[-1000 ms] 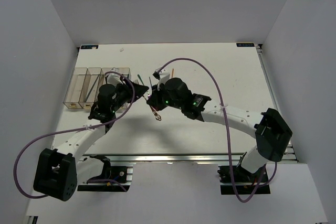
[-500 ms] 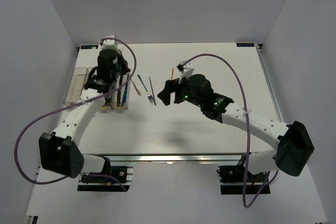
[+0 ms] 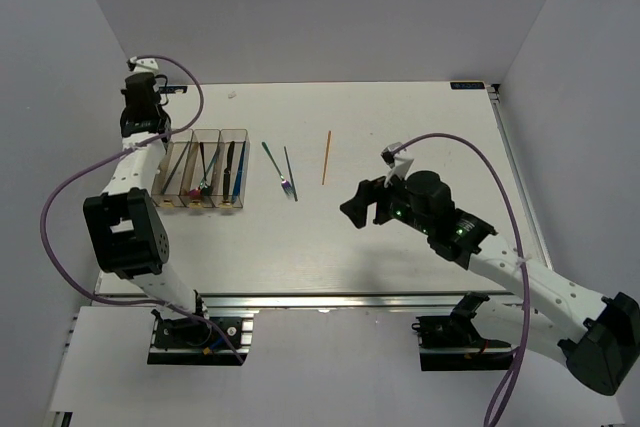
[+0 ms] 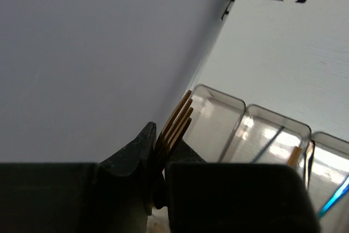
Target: Sort the eating utensils into containers
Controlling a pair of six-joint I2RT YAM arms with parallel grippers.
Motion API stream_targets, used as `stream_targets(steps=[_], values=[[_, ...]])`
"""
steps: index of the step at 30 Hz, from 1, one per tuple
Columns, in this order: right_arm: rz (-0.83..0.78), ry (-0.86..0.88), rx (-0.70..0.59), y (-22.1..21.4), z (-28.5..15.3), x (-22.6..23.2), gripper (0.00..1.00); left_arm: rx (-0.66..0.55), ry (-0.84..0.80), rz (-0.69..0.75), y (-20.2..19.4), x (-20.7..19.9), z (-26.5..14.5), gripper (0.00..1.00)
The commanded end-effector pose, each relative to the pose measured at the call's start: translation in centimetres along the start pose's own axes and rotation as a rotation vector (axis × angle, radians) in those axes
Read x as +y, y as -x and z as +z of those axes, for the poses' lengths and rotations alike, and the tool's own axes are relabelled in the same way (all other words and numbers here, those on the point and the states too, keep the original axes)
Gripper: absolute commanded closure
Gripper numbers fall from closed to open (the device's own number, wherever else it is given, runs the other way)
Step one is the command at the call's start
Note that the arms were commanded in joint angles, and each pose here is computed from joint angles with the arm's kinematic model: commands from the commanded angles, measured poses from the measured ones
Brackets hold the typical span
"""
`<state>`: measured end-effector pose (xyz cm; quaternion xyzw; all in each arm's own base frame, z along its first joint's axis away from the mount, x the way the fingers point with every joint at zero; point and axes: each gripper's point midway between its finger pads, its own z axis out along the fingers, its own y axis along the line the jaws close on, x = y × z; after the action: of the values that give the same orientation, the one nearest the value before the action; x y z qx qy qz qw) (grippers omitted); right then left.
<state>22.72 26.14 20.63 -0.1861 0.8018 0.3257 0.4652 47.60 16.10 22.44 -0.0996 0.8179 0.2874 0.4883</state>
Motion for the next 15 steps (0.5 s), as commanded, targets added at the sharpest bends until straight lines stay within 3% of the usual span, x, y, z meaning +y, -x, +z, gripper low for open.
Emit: stream_targets(steps=[1,7,15], values=[[-0.021,0.061,0.000,-1.1,-1.0,0.7,0.11,-0.160,0.026,0.135,4.8,1.2,1.4,1.00],[-0.015,0.118,0.023,-1.8,-1.0,1.6,0.11,-0.118,0.037,0.333,2.9,2.6,3.3,1.00],[-0.004,0.156,0.048,-2.7,-1.1,2.1,0.11,-0.089,0.074,0.388,-0.9,2.4,5.4,1.00]])
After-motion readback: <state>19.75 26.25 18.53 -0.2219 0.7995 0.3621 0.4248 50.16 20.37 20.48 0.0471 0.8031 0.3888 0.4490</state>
